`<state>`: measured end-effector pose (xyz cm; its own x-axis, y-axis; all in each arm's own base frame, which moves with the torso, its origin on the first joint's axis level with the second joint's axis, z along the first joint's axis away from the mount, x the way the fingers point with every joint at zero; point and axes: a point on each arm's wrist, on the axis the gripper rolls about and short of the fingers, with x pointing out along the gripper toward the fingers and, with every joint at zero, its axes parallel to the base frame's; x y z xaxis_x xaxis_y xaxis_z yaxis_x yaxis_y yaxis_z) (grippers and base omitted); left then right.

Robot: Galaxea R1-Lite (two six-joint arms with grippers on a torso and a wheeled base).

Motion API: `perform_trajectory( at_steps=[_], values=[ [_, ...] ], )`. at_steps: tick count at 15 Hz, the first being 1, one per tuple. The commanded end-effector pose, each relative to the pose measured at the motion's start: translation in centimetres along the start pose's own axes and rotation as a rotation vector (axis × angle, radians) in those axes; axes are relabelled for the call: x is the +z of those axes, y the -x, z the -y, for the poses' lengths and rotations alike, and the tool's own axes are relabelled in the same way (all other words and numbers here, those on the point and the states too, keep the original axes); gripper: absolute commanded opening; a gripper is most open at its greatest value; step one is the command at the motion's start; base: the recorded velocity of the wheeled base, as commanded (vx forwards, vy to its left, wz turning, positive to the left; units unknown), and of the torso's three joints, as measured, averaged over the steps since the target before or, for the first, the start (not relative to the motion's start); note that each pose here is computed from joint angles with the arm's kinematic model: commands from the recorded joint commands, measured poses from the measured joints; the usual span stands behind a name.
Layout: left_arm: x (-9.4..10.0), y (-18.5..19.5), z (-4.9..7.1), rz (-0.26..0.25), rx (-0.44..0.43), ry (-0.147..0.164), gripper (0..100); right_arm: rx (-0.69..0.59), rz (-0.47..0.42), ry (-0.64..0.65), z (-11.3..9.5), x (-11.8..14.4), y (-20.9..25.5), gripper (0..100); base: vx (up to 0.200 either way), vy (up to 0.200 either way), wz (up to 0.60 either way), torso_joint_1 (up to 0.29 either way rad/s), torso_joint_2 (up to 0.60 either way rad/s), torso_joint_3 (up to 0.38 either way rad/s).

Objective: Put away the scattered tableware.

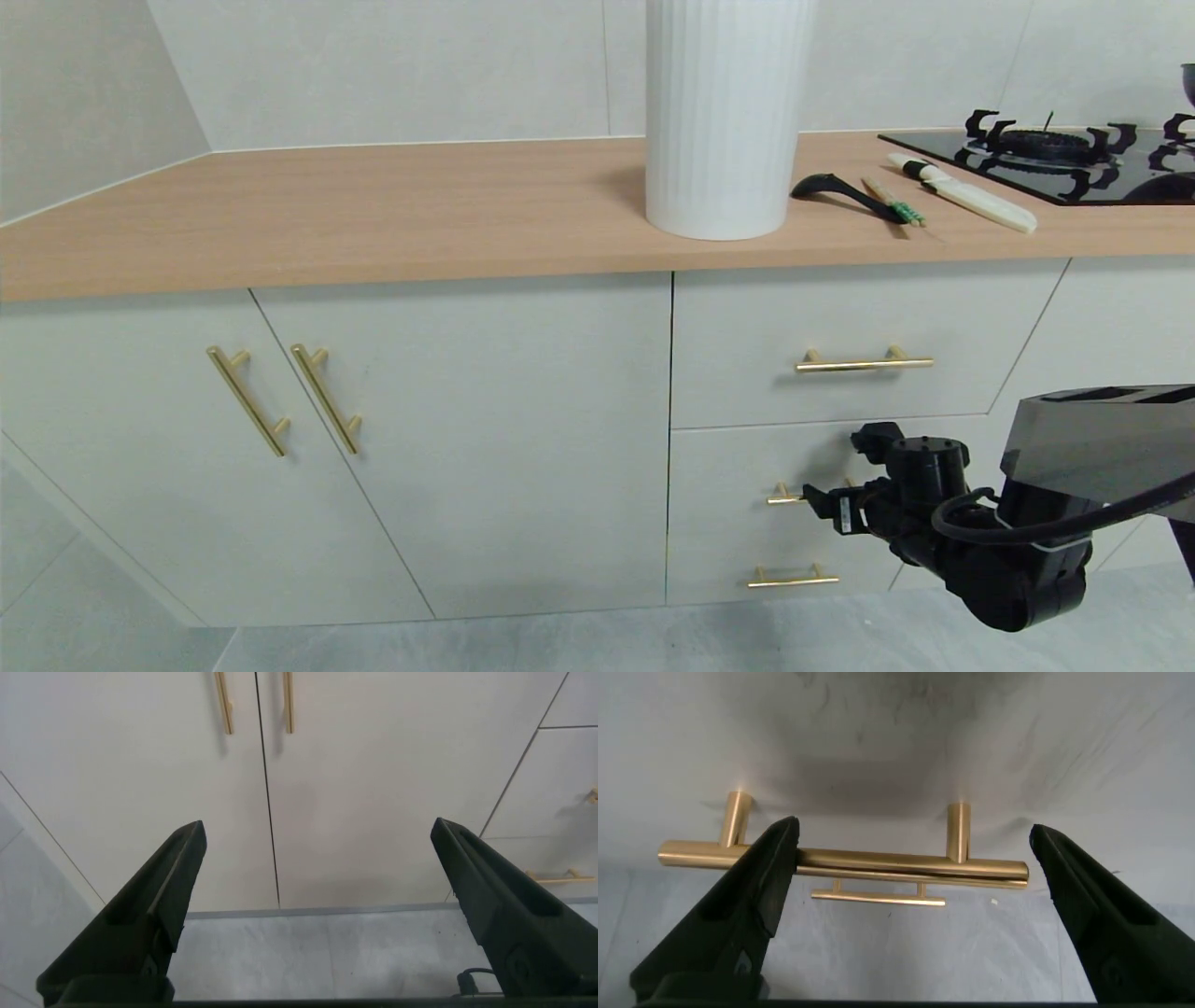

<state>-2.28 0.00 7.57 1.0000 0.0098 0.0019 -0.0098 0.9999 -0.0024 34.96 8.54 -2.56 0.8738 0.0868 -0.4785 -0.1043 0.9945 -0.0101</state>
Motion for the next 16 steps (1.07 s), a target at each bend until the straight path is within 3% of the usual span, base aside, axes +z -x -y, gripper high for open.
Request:
perform_trajectory(
  at_steps=[1,16],
  values=[
    [0.02,-0.01,0.00,0.000,0.001,0.001,100,0.010,-0.042,0.015,-0.47,-0.86,0.06,100,0.000,0.000,0.00,0.000,0.00,0.000],
    [0.02,-0.01,0.00,0.000,0.001,0.001,100,0.018,-0.089,0.030,-0.76,-1.03,0.95,100,0.000,0.000,0.00,0.000,0.00,0.000]
  ],
)
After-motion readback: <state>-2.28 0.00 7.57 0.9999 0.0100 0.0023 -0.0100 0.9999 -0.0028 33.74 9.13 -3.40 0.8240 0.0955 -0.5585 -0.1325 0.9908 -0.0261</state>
